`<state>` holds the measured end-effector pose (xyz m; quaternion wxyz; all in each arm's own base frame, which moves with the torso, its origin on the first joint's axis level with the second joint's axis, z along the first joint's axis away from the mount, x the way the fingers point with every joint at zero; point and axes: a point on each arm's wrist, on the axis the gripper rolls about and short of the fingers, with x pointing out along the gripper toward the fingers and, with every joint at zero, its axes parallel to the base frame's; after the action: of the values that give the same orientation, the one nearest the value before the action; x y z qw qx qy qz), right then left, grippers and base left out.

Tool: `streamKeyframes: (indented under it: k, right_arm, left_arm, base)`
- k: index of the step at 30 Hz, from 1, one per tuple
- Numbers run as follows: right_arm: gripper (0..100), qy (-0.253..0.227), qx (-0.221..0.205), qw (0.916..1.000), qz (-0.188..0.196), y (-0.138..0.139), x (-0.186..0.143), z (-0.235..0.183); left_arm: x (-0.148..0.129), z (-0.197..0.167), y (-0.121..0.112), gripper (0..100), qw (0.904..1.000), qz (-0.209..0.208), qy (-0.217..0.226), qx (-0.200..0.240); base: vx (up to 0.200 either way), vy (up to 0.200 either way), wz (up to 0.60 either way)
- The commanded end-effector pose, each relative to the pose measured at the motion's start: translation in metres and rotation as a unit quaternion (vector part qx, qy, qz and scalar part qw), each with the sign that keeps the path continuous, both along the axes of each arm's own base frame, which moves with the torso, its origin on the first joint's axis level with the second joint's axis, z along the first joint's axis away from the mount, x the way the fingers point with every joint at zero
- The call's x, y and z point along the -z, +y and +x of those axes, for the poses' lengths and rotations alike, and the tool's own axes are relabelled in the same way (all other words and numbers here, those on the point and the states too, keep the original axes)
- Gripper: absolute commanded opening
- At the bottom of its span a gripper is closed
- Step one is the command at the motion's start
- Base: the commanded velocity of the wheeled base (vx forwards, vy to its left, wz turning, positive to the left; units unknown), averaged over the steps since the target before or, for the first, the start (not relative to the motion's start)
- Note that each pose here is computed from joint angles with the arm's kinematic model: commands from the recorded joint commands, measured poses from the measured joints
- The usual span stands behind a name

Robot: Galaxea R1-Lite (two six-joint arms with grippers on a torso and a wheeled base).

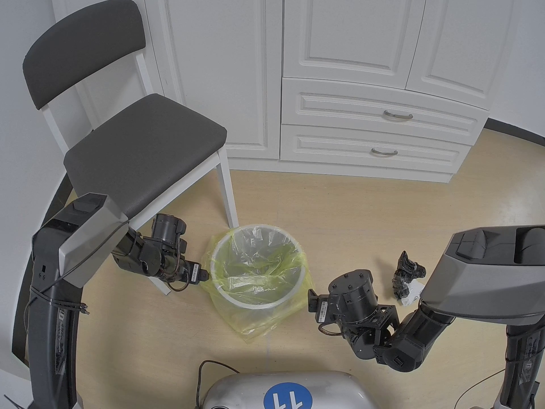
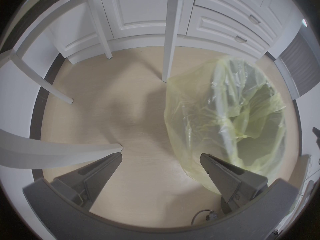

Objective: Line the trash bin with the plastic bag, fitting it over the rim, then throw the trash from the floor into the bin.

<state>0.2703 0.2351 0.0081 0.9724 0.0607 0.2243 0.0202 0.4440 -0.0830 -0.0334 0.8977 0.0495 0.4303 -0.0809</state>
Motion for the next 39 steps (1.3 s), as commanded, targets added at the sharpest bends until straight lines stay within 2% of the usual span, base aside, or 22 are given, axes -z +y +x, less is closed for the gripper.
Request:
streamKeyframes:
  k: [1, 5, 10, 16, 22, 27, 32, 39]
  right_arm:
    - [100, 0.001, 0.0, 1.0, -0.001, 0.0, 0.001, 0.0]
    - [100, 0.002, -0.001, 1.0, -0.002, 0.0, 0.002, -0.001]
    - [100, 0.005, -0.001, 1.0, -0.004, 0.001, 0.005, 0.0]
    - [100, 0.005, -0.001, 1.0, -0.004, 0.001, 0.005, 0.0]
    - [100, 0.01, -0.001, 0.9999, -0.009, 0.001, 0.01, 0.0]
    - [100, 0.01, -0.002, 0.9999, -0.009, 0.001, 0.01, 0.0]
    - [100, 0.009, -0.002, 0.9999, -0.008, 0.002, 0.009, -0.001]
    - [100, -0.001, -0.003, 1.0, 0.0, 0.002, 0.008, 0.0]
  left_arm:
    - [-0.031, -0.008, 0.008, 100, 0.9997, -0.015, -0.018, 0.008]
    - [-0.047, -0.013, 0.022, 100, 0.9992, -0.019, -0.028, 0.022]
    - [-0.04, -0.01, 0.035, 100, 0.9992, 0.01, -0.027, 0.026]
    - [-0.012, -0.008, 0.04, 100, 0.9982, 0.052, -0.004, 0.029]
    - [0.026, -0.002, 0.024, 100, 0.9968, 0.075, 0.011, 0.027]
    - [0.025, 0.001, 0.013, 100, 0.9983, 0.057, 0.001, 0.015]
    - [0.023, 0.012, -0.01, 100, 0.9996, 0.01, -0.017, -0.021]
    - [0.024, 0.018, -0.013, 100, 0.9988, -0.012, -0.021, -0.042]
  base:
    - [0.0, 0.0, 0.0]
    - [0.0, 0.0, 0.0]
    - [0.0, 0.0, 0.0]
    - [0.0, 0.0, 0.0]
    - [0.0, 0.0, 0.0]
    - [0.0, 0.0, 0.0]
    - [0.0, 0.0, 0.0]
    - [0.0, 0.0, 0.0]
